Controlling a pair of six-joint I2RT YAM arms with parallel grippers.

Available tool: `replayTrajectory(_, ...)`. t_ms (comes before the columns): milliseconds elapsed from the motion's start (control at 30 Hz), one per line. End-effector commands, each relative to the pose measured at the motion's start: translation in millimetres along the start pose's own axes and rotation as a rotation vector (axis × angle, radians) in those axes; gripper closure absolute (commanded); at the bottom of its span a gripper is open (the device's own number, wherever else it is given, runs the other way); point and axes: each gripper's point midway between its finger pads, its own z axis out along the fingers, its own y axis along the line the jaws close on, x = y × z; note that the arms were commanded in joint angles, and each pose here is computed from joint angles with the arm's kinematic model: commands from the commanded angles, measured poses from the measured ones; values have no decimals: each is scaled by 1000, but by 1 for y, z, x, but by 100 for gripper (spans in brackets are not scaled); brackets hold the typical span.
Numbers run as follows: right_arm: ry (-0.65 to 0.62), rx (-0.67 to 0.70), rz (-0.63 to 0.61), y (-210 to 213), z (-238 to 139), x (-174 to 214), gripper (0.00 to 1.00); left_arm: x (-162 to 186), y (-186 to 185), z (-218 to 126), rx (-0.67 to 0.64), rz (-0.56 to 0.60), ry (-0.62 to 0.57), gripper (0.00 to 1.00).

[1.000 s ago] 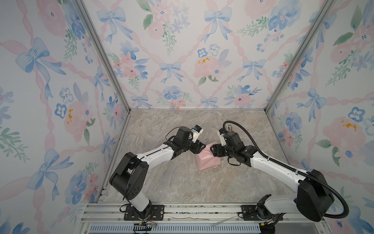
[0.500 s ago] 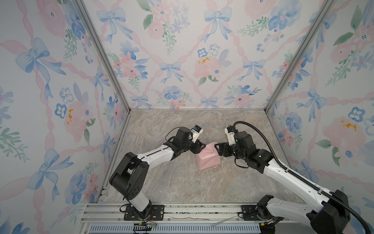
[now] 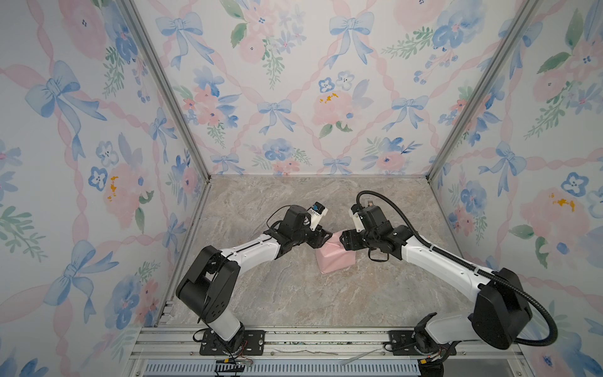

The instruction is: Wrap the gift box in paper

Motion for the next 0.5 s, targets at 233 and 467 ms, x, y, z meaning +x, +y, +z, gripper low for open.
replayTrajectory(233,142,133,-13,-25,8,55,24,52,17,-17,-121,-47,146,42)
replayTrajectory(467,104,100,11,-20,7,54,24,21,6,-37,-112,-48,56,39)
